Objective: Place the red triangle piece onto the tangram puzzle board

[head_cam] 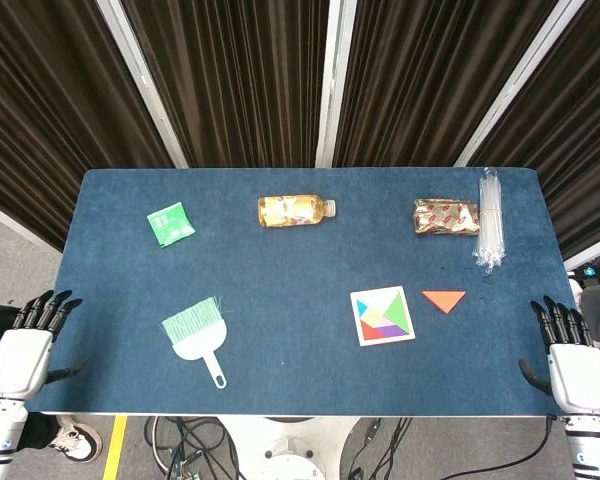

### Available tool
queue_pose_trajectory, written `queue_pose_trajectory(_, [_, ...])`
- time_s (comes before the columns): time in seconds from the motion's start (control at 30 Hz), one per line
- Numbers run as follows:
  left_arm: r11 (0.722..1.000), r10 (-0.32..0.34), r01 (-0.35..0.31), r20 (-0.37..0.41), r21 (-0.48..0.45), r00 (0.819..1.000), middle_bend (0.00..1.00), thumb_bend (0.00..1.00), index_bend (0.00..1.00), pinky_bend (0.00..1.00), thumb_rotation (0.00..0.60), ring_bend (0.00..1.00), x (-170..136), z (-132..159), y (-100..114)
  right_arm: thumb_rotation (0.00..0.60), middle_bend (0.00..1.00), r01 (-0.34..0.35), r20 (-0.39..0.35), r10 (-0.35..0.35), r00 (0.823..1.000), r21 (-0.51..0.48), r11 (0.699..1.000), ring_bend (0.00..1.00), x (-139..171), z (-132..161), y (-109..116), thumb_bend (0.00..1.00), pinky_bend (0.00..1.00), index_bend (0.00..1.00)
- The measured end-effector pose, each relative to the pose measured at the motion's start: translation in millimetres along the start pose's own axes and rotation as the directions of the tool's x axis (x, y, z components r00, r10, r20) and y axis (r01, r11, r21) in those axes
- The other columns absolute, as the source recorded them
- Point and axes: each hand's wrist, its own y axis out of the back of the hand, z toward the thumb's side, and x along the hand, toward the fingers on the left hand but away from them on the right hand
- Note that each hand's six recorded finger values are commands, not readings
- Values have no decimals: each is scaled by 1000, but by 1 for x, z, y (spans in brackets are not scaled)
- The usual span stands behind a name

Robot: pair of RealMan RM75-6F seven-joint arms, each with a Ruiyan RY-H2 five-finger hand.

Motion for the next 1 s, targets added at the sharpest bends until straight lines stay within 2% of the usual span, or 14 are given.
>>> queue_pose_trajectory(0.33, [1000, 17, -17, -1, 3, 1000, 100, 0, 172, 115, 600, 23, 0, 0, 5, 600, 0, -2, 3, 2, 1000, -1, 1000, 0, 0, -1, 0, 176, 0, 0])
queue_pose_trajectory(0.63, [1000, 6, -6, -10, -2, 1000, 101, 0, 172, 115, 600, 23, 0, -3, 1, 600, 0, -66, 13, 66, 998, 1, 998, 0, -5, -3, -12, 159, 0, 0])
queue_pose_trajectory(0.83, [1000, 1, 0, 1, -9, 1000, 101, 0, 172, 115, 600, 23, 1, -1, -1, 600, 0, -86, -10, 87, 996, 54, 995, 0, -22, 1, -7, 158, 0, 0])
queue_pose_trajectory(1.0, [1000, -1, 1, 2, -5, 1000, 100, 0, 172, 114, 600, 24, 1, -1, -4, 600, 0, -149, -9, 152, 988, 138, 979, 0, -47, 2, -10, 149, 0, 0])
